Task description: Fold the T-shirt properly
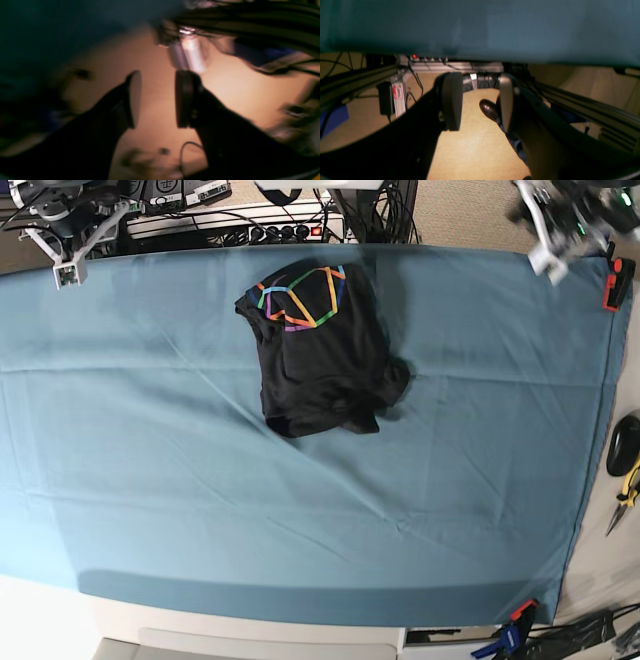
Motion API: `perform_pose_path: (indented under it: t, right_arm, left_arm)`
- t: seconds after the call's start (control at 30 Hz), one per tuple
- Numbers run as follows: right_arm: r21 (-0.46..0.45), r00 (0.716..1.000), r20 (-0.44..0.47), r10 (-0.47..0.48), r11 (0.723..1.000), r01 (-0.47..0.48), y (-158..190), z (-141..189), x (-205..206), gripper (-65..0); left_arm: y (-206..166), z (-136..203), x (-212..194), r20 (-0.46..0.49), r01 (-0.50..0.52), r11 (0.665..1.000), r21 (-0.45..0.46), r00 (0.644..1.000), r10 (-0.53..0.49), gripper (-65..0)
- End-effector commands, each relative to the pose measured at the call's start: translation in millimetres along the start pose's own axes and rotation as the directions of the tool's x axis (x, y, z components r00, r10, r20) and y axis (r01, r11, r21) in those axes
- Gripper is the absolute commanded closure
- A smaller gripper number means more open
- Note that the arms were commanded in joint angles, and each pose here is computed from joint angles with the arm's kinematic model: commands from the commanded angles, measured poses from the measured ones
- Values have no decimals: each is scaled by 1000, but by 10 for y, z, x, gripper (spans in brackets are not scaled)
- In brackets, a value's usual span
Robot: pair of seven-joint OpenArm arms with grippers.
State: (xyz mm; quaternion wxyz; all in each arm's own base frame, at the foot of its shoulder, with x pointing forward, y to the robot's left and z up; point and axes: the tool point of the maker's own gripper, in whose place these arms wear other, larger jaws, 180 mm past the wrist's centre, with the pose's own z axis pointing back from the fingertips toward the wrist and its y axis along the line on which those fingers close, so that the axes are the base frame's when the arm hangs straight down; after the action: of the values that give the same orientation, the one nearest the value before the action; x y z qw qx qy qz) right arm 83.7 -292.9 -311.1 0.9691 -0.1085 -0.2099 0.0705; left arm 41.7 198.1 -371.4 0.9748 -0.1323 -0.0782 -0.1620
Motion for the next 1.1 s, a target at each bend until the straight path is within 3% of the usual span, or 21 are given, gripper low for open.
perform_pose_path:
  t: [0.0, 0.17, 0.33, 0.53, 0.67, 0.73, 0.8, 0.93, 1.07]
  right_arm:
    - [-7, 1000, 10, 12, 1000, -12, -16, 46, 15, -250]
    - [108, 1000, -11, -15, 994, 16, 147, -106, -134, -250]
    - [225, 983, -171, -67, 969, 106, 253, -614, -666, -250]
    - [287, 895, -400, -194, 902, 324, 481, -1292, -1374, -250]
    - [276, 835, -440, -330, 835, 476, 702, -1752, -1590, -250]
    - [261, 817, -446, -366, 820, 510, 789, -1969, -1645, -250]
    - [254, 817, -431, -383, 817, 517, 878, -2174, -1633, -250]
    - [268, 855, -351, -382, 834, 482, 1035, -2483, -1453, -250]
    - [245, 906, -283, -316, 889, 387, 1171, -2698, -1231, -250]
  left_arm:
    - [-90, 10, -107, -12, -19, 1000, -22, 1000, 19, -215]
    - [-374, -141, -525, -67, -135, 986, -100, 989, 129, -215]
    - [-557, -559, -849, -108, -257, 954, -154, 964, 242, -215]
    - [-727, -1214, -1180, -208, -325, 927, -188, 936, 286, -215]
    - [-681, -1659, -1195, -209, -290, 941, -173, 945, 252, -215]
    - [-601, -1871, -1148, -182, -234, 961, -147, 962, 206, -215]
    - [-488, -2062, -1055, -132, -191, 976, -109, 975, 176, -215]
    - [-282, -2365, -905, -88, -187, 982, -9, 979, 185, -215]
    - [-185, -2616, -704, -61, -257, 964, 66, 963, 261, -215]
